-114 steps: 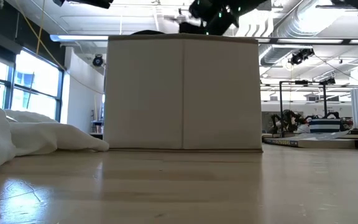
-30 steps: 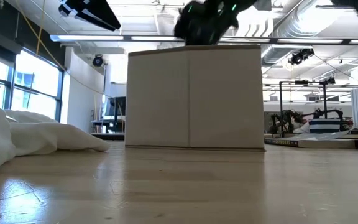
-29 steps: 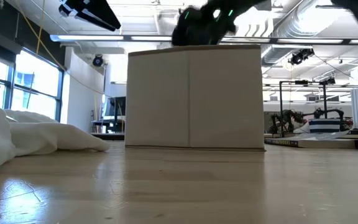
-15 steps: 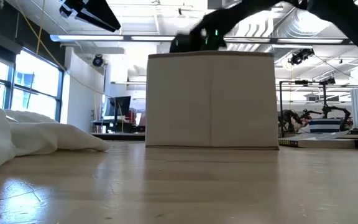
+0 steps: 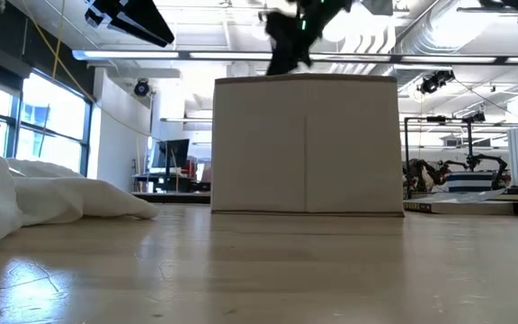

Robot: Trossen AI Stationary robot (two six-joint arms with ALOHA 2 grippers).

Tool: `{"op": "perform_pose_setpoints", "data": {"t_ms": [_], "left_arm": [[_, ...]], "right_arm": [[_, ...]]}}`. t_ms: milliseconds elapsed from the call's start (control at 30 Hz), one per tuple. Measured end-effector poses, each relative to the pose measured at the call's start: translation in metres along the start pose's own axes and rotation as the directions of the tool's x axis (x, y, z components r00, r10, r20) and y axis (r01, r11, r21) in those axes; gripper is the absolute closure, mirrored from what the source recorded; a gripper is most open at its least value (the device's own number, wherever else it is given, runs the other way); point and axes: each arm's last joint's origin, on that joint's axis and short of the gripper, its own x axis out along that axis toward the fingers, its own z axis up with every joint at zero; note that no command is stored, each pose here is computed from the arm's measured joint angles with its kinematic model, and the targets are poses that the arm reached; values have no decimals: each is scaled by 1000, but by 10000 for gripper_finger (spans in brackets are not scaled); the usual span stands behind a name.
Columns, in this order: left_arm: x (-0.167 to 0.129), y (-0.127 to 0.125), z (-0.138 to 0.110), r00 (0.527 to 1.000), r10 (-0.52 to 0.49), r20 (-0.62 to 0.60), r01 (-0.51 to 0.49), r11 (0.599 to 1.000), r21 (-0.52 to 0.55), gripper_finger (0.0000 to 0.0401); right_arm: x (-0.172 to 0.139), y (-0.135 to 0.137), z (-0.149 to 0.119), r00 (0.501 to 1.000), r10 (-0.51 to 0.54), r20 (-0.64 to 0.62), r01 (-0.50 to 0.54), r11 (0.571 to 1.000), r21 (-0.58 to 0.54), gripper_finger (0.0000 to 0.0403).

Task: Sort clothes
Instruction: Adjust the dark blue pants in the laundry organizer

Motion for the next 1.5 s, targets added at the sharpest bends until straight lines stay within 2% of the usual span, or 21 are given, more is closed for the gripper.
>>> {"op": "perform_pose_setpoints", "data": {"t_ms": [67,133,200,267,367,433,500,633,800,967,1067,1167,1233,1267,1400,1500], "left_arm": [[0,0,0,1000,-3,-1,3,1000,2,295],[0,0,0,1000,-7,-4,7,1000,2,295],[-1,-1,-1,1000,-11,-6,11,1000,3,295],[-1,-1,-1,1000,-16,-10,16,1000,3,295],[-1,-1,-1,1000,-16,-10,16,1000,4,295],[-1,-1,-1,1000,-16,-9,16,1000,3,295],[-1,-1,-1,1000,-15,-10,16,1000,6,295],[0,0,-1,1000,-5,-8,5,1000,13,295],[0,1,-2,1000,2,-19,-2,1000,13,295],[0,3,-5,999,2,-46,-3,1000,-10,295],[0,4,-7,998,6,-56,-7,1000,-21,295],[0,4,-7,998,7,-57,-9,1000,-24,295],[0,4,-7,998,7,-57,-9,1000,-24,295],[0,4,-7,998,7,-57,-9,1000,-24,295],[0,4,-7,998,8,-58,-9,1000,-23,295],[0,4,-7,998,8,-58,-10,1000,-23,295]], "right_arm": [[24,-9,-18,999,3,-50,1,997,74,361],[47,-14,-40,991,65,-117,-50,991,128,367],[71,-15,-70,967,156,-202,-121,977,178,374],[95,-13,-102,935,208,-288,-150,966,209,382],[112,-14,-127,913,222,-344,-153,964,216,391],[115,-16,-133,903,231,-362,-155,962,226,394],[114,-17,-129,903,238,-359,-165,961,222,395],[89,-17,-98,914,242,-326,-193,965,177,396],[18,-9,-42,954,214,-208,-206,977,60,396],[-34,8,-37,951,159,-267,-167,986,-9,396],[-56,13,-40,949,97,-301,-103,995,-4,396],[-48,8,-53,934,-100,-343,118,993,31,396],[-38,-1,-68,888,-226,-400,270,961,56,396],[-34,-5,-77,867,-256,-428,313,947,68,396],[-3,-19,-125,806,-273,-525,373,923,92,396],[14,-24,-156,803,-241,-545,367,920,135,397]]}}
